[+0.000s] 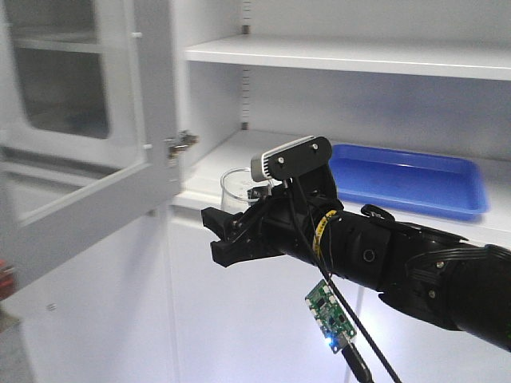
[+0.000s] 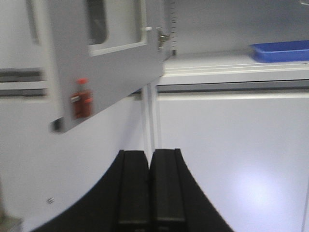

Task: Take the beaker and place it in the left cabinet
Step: 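Carry the beaker in the right gripper toward the open white cabinet, then lower the held beaker onto the blue tray in the cabinet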

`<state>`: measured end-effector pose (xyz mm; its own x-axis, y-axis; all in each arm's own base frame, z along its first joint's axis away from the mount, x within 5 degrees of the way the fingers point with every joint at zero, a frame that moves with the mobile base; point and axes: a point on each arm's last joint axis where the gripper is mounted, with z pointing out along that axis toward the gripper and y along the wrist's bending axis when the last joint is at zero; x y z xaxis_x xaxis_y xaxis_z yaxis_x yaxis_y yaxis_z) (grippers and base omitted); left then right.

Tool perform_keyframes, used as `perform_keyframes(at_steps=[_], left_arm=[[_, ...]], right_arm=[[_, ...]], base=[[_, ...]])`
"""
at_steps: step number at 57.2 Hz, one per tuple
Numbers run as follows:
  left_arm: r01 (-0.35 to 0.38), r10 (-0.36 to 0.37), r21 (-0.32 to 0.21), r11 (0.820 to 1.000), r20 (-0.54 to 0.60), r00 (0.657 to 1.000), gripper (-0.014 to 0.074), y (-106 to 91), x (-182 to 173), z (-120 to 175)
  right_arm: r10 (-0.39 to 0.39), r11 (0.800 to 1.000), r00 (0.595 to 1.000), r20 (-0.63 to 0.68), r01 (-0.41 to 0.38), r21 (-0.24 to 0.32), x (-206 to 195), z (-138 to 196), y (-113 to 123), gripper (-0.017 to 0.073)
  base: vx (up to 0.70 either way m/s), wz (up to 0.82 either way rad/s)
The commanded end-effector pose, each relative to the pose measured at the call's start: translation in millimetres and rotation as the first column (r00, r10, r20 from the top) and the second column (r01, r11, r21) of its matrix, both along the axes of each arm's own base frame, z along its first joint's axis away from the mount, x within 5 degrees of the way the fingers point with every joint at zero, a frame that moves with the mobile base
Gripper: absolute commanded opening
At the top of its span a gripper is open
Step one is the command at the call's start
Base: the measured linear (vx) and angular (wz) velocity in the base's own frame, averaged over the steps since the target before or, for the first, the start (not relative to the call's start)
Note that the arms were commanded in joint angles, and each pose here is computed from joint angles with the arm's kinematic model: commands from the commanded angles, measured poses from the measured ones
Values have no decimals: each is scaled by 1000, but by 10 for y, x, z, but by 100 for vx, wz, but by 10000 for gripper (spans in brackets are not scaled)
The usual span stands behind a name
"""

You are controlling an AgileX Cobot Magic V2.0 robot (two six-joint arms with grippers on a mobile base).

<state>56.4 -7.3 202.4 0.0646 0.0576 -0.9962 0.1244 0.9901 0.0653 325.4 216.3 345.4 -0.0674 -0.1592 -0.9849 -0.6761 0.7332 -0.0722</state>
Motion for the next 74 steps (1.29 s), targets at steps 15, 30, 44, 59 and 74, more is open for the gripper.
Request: perform_keyframes(at_steps=[15, 30, 44, 59, 74], left_arm=[[0, 1, -22, 1000, 83, 997, 1, 4, -14, 31], [0, 1, -22, 1000, 83, 997, 1, 4, -14, 31], [0, 1, -22, 1000, 83, 997, 1, 4, -14, 31], [0, 1, -22, 1000, 83, 997, 1, 4, -14, 31], [0, 1, -22, 1000, 83, 997, 1, 4, -14, 31]], right_arm=[[27, 997, 997, 72, -32, 67, -79, 300, -25, -9], [27, 997, 997, 72, -32, 67, -79, 300, -25, -9], [27, 997, 997, 72, -32, 67, -79, 300, -25, -9], [27, 997, 997, 72, -32, 67, -79, 300, -25, -9], [27, 997, 997, 72, -32, 67, -79, 300, -25, -9]], base=[[21, -52], [21, -33], [20, -13], [17, -4], [13, -4]])
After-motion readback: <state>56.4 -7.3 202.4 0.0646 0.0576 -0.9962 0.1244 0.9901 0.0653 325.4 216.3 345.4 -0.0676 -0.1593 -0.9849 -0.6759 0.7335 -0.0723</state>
